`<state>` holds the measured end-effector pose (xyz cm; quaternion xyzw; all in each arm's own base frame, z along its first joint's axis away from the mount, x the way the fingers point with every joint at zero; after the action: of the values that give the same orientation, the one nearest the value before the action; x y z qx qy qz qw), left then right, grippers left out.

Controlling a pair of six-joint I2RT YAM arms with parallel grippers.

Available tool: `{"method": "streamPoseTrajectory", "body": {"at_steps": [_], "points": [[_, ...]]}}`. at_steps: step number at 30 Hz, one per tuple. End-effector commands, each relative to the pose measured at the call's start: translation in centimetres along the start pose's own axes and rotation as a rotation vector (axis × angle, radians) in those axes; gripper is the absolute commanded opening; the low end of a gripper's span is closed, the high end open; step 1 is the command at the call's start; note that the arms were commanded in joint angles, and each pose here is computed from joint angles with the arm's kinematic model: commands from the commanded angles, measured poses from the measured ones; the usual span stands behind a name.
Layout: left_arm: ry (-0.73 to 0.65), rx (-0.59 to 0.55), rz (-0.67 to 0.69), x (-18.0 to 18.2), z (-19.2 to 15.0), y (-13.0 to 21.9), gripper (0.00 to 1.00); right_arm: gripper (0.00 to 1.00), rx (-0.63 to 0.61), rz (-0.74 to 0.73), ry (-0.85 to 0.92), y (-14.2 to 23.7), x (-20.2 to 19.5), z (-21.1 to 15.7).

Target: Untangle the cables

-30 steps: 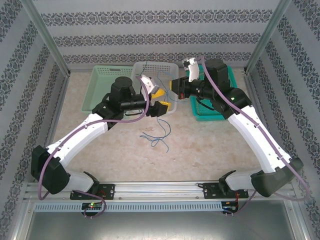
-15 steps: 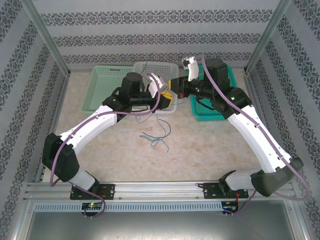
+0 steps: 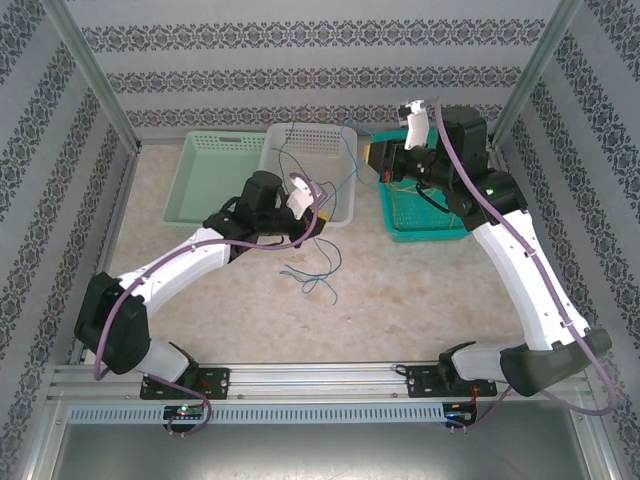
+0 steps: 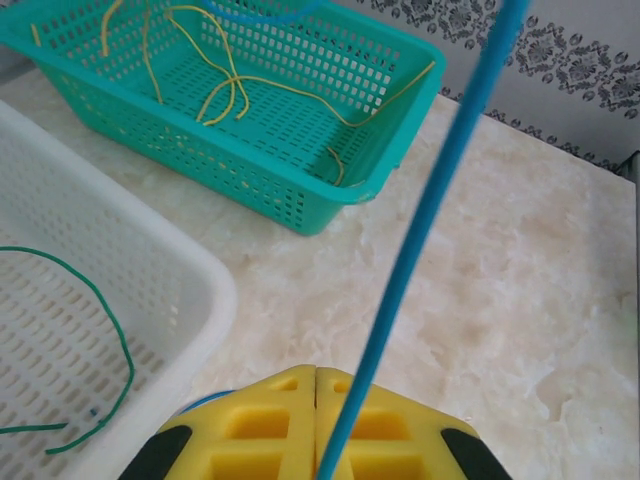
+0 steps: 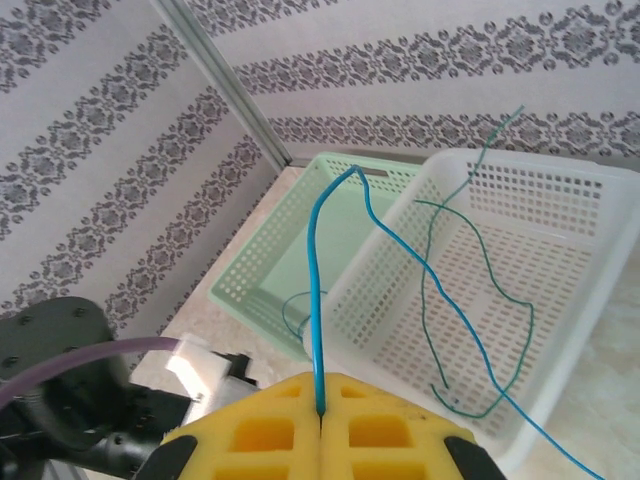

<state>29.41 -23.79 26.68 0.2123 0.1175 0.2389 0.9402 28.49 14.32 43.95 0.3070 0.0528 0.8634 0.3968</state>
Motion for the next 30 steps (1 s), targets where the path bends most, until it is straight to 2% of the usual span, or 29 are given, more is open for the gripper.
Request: {"method": "streamPoseTrajectory", "body": {"at_steps": [1,10,15,21,25,30], "points": [[0.014,0.056,0.052,0.1,-1.8,0.5,0.03,0.0,-0.096,-0.003,0.045,2.4,0.4,1.7],[0.078,0.11,0.159,1.0,-4.8,2.0,0.04,0.0,-0.139,-0.115,0.034,3.9,-2.2,2.5],[0.112,0.105,0.187,1.2,-5.6,2.3,0.1,0.0,-0.152,-0.151,0.026,4.1,-3.1,2.8],[0.112,0.087,0.12,1.1,-4.6,1.6,0.17,0.0,-0.144,-0.084,-0.009,3.4,-2.9,2.6],[0.121,0.097,0.099,1.4,-4.2,0.8,0.1,0.0,-0.149,-0.051,-0.013,3.3,-2.1,2.7],[0.129,0.105,0.149,1.8,-4.7,0.8,0.03,0.0,-0.16,-0.063,-0.003,3.8,-1.8,3.0]]}}
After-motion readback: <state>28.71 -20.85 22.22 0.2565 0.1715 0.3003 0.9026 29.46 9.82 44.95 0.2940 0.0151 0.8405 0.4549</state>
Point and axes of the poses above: each hand's point on the last joint's axis, 136 mm out from that joint toward the fingers, its own y axis back along the fingers, its own x axis along the line the jaws close on, z = x × y, the point moved 8 cm from there along y, back along the fingers, and after that the axes turned 2 degrees about -y, right-handed, at the moved point
